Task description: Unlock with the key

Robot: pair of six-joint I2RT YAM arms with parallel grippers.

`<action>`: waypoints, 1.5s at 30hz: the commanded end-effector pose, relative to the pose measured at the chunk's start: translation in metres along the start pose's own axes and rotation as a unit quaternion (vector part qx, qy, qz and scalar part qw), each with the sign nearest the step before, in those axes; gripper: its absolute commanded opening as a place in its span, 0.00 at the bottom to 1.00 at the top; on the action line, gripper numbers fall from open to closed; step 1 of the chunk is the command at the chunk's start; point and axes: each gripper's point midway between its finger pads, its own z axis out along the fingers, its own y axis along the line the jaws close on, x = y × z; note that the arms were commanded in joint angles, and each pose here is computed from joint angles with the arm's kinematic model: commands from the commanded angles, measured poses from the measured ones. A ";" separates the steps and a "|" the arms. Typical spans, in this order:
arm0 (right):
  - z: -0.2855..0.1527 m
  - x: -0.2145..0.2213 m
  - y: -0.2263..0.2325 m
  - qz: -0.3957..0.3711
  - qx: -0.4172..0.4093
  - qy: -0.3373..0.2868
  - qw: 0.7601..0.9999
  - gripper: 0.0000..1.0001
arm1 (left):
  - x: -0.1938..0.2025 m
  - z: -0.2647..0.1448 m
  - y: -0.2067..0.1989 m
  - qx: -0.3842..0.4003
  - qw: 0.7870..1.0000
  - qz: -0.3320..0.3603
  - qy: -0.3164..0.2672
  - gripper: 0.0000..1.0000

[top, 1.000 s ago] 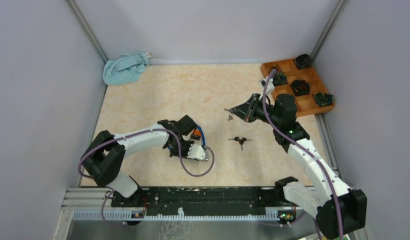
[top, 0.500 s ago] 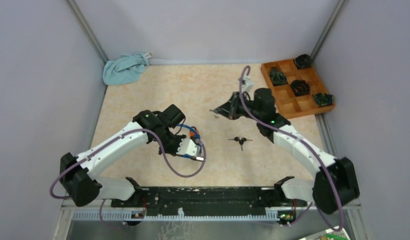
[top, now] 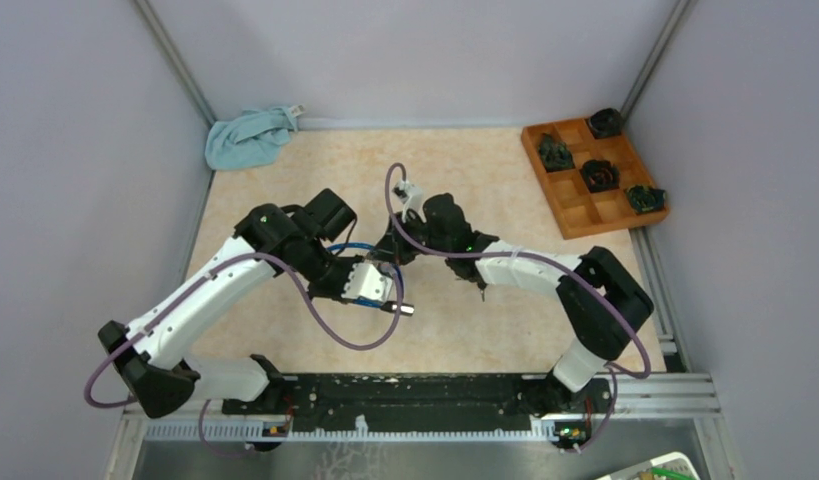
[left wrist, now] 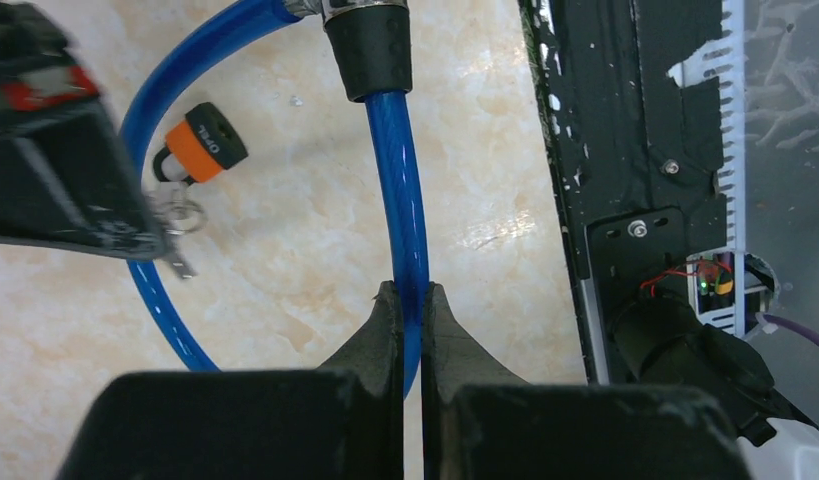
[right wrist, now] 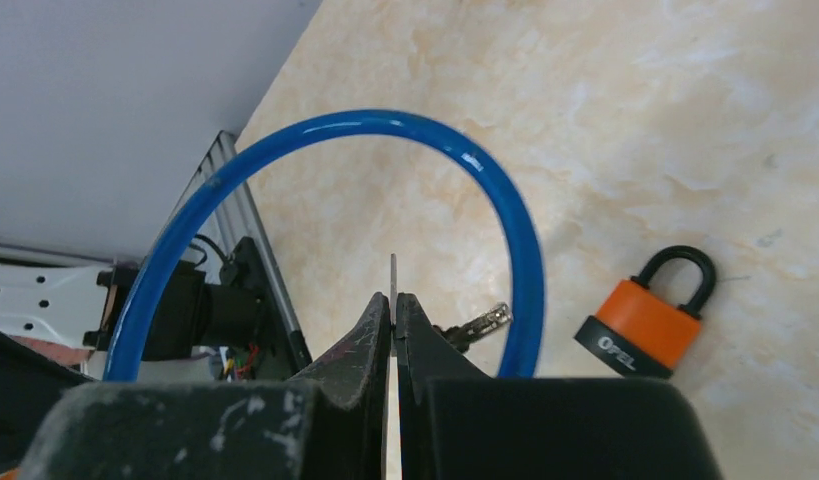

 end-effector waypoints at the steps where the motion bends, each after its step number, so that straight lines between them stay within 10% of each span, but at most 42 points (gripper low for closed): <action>1: 0.010 0.003 0.027 -0.018 -0.036 -0.035 0.999 0.00 | -0.019 -0.024 0.020 -0.065 0.998 -0.004 -0.026 0.00; 15: 0.012 0.050 0.066 0.067 -0.123 -0.013 0.990 0.00 | 0.018 -0.032 0.148 -0.378 0.919 -0.107 0.028 0.00; 28: -0.048 -0.058 -0.112 0.120 0.118 -0.127 0.978 0.00 | 0.037 0.016 0.195 -0.289 0.951 -0.106 -0.029 0.01; 34: -0.087 -0.093 -0.147 0.074 0.235 -0.137 0.960 0.00 | 0.029 0.008 0.217 -0.265 0.959 -0.085 -0.050 0.32; 45: -0.114 -0.086 -0.157 0.052 0.292 -0.130 0.946 0.00 | 0.032 0.079 0.122 -0.017 0.997 0.072 -0.039 0.37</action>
